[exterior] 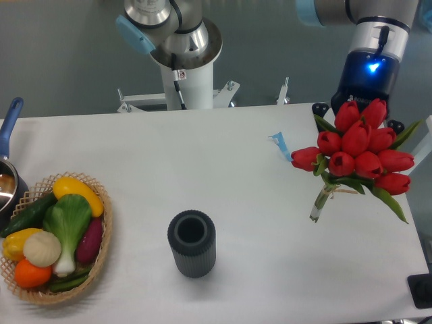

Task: Place the flowers on the table
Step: 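Hold the red tulips in the gripper above the glass vase, then lift the red tulips up out of the glass vase, then lower the tulips onto the table beside the black container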

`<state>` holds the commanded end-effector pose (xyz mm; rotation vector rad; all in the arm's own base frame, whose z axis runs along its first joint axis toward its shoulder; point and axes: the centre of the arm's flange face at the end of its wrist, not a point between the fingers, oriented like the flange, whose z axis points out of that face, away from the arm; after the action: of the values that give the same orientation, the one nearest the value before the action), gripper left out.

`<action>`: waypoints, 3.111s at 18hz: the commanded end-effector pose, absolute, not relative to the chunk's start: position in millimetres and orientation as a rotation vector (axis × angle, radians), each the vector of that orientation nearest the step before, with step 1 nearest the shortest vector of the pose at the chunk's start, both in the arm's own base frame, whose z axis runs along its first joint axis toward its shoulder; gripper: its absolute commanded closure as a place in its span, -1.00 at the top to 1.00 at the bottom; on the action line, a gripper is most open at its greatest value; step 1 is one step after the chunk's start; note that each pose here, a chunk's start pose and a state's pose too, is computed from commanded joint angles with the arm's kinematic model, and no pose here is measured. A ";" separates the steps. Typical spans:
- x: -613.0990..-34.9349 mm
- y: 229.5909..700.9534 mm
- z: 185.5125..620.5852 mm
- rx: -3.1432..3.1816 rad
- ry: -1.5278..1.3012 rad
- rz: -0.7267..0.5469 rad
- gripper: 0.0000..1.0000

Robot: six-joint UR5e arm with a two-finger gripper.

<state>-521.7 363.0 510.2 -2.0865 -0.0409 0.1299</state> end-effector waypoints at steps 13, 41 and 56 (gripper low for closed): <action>-519.3 353.4 512.1 -2.199 -0.086 0.232 -0.45; -483.6 466.1 276.3 -3.229 0.339 0.522 -0.45; -500.3 482.0 228.5 -3.255 0.365 0.457 0.60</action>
<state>-500.3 482.0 228.5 -3.2550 0.3654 0.4575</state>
